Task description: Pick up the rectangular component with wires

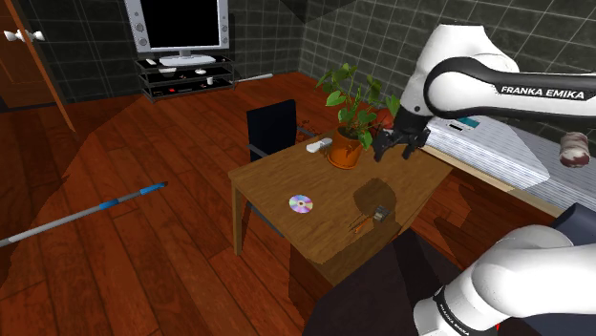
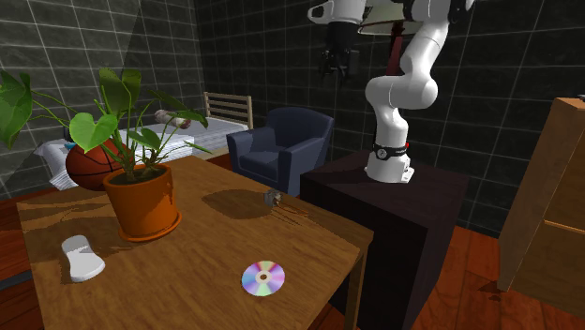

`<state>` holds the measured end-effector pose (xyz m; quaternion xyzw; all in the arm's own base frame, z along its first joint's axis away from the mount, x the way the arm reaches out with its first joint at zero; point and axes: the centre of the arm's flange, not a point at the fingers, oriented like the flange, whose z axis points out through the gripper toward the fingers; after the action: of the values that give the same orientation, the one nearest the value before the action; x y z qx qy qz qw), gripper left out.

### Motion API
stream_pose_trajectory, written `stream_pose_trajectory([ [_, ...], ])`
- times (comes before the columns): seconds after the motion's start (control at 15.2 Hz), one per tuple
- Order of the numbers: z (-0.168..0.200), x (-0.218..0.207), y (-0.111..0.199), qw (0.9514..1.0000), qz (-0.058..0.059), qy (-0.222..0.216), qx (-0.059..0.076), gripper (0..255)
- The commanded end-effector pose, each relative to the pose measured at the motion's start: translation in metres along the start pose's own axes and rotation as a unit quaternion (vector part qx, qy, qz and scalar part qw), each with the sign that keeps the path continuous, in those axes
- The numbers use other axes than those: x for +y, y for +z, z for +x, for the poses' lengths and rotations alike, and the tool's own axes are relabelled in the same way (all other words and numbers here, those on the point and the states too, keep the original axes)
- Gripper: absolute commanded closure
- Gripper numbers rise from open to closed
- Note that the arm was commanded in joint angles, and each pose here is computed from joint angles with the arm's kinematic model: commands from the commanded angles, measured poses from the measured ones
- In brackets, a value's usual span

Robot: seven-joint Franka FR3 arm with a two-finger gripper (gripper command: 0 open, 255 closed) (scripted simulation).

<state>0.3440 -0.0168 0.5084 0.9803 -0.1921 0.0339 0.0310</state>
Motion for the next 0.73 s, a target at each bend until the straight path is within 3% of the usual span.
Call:
stream_pose_trajectory([
  [0.0, 0.012, 0.003, 0.024, 0.9994, 0.000, 0.034, -0.003, 0],
  [0.33, 0.034, 0.016, 0.086, 0.9930, -0.001, 0.117, -0.012, 0],
  [0.66, 0.051, 0.033, 0.149, 0.9798, -0.002, 0.199, -0.021, 0],
])
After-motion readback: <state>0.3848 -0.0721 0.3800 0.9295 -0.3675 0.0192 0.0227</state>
